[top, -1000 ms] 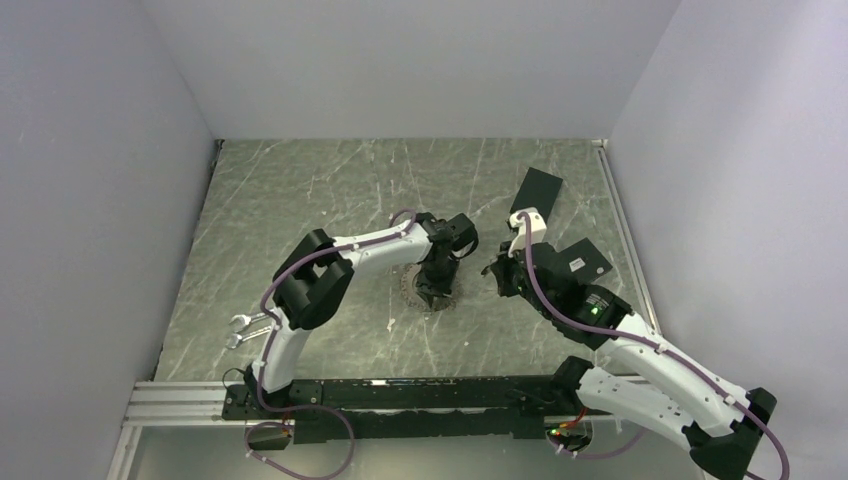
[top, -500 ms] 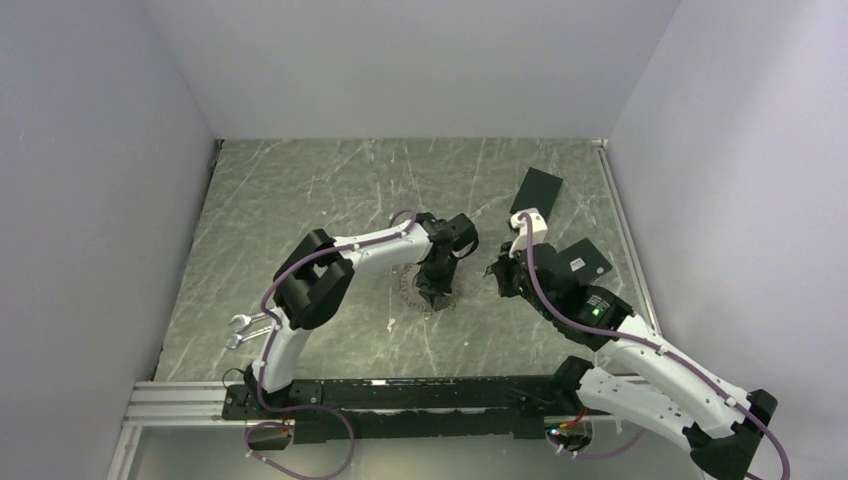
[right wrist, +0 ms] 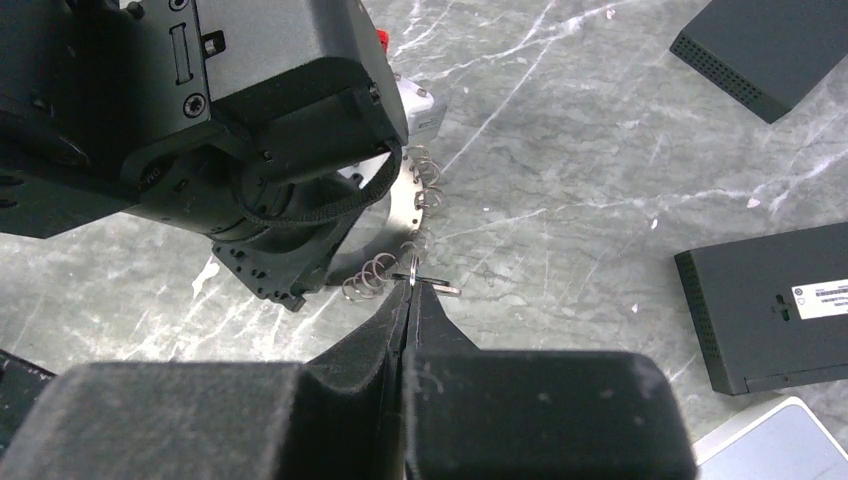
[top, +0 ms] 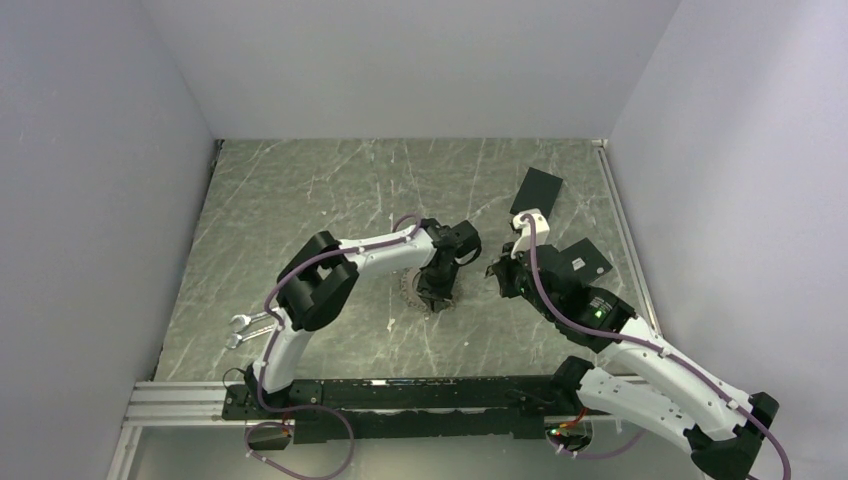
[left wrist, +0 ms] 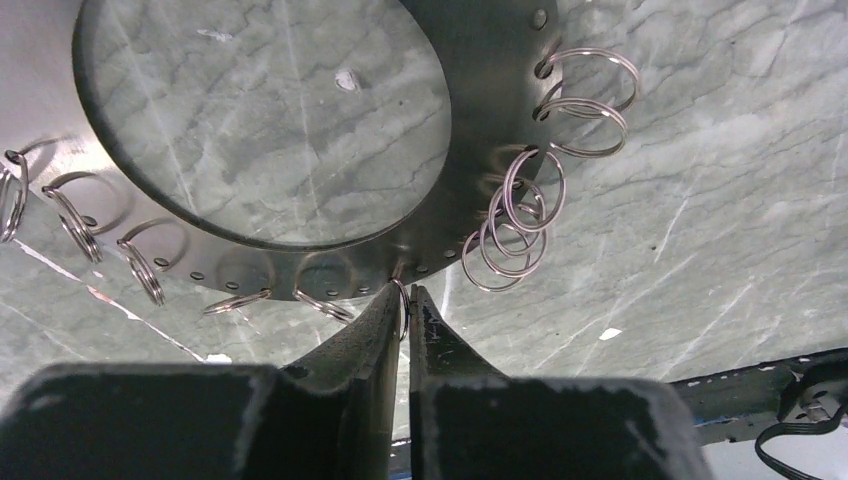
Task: Put the keys on the keyring
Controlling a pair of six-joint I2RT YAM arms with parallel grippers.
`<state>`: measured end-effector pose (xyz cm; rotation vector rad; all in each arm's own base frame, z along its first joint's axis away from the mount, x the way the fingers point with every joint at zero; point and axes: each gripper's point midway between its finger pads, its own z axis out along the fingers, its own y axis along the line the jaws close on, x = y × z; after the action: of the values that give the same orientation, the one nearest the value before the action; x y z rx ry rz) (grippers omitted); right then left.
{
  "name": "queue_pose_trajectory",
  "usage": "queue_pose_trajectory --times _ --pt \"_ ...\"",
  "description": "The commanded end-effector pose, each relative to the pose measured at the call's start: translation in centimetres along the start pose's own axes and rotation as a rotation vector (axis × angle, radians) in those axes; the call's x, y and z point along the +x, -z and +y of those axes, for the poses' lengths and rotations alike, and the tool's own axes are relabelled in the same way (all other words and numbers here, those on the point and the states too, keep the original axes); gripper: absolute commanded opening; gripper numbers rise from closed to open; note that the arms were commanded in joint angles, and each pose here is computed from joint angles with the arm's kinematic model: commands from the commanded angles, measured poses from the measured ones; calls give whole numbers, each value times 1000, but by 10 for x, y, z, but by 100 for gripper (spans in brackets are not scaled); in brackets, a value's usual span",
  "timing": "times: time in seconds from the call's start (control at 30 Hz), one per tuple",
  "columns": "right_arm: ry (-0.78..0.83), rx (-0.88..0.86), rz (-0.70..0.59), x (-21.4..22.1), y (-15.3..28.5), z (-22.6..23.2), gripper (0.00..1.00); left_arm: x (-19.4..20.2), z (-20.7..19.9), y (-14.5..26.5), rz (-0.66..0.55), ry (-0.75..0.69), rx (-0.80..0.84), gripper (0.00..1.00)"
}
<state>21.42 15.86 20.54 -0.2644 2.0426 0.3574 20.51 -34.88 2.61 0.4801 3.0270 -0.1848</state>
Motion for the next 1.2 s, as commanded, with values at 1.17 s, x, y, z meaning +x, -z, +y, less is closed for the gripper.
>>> queue_pose_trajectory --times 1.17 --pt "-78 161 -322 -89 36 -31 0 -66 36 192 -768 -1320 -397 0"
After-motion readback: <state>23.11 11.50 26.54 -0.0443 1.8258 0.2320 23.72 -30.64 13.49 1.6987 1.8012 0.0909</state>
